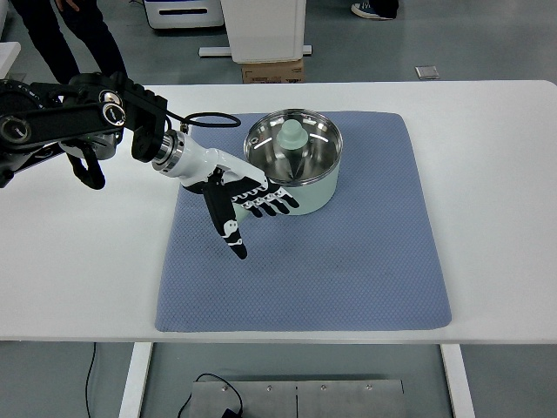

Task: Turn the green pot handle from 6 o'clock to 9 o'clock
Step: 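Push the pan handle with the left hand, rotating it toward the left arm, then sweep the left hand along the handle, turning the pan further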

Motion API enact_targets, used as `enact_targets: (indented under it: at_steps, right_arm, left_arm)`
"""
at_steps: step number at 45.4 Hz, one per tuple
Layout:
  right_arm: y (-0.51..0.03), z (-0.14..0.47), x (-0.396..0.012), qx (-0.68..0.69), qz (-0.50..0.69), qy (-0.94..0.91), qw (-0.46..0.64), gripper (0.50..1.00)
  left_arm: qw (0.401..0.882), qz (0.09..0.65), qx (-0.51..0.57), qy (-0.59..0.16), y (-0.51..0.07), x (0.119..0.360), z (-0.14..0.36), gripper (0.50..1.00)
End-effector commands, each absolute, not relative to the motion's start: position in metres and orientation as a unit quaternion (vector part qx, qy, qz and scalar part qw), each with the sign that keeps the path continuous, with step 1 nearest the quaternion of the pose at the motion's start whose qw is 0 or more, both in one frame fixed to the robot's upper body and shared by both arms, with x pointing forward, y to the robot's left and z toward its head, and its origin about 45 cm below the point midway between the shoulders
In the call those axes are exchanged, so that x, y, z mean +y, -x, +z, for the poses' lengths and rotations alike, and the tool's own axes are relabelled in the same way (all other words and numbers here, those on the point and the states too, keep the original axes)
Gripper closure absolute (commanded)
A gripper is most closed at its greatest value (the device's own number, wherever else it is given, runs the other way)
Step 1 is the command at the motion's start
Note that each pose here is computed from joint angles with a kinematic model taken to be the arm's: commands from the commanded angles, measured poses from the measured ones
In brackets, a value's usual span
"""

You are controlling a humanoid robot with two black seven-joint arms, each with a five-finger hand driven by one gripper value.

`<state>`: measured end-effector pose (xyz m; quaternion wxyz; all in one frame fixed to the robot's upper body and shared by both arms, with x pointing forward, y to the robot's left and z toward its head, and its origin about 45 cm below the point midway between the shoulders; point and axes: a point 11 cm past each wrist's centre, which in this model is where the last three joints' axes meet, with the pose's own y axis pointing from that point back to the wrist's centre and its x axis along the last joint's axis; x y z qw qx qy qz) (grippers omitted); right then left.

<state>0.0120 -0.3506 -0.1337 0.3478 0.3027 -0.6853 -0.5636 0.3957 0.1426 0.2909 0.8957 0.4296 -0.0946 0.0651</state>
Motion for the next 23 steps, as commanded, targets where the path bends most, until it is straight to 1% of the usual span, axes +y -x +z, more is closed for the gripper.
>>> enact_targets:
  at_steps: [1,5,6,8,23]
  right_arm:
    - [-0.012,-0.134,-0.35,-0.685,-0.564,-0.303,0.347,0.5]
    - [-0.012,-0.134,-0.35,-0.685,-0.564,-0.303,0.347,0.5]
    - [-0.012,-0.134,-0.351,-0.686,-0.564,-0.302,0.348,0.5]
    - [-0.012,-0.134,-0.351,-0.686,-0.564,-0.302,0.348,0.5]
    - [-0.012,-0.134,-0.35,-0.685,-0.564,-0.303,0.347,0.5]
  left_arm:
    - [0.893,0.067,-0.1,-0.433,-0.397,0.144,0.294,0.5]
    - [0.892,0.068,-0.099,-0.435,-0.397,0.146,0.293,0.5]
    - [0.887,0.071,-0.101,-0.445,-0.399,0.153,0.293,0.5]
    - [0.884,0.072,-0.102,-0.45,-0.399,0.157,0.292,0.5]
    - [0.869,0.077,-0.103,-0.478,-0.401,0.175,0.288,0.5]
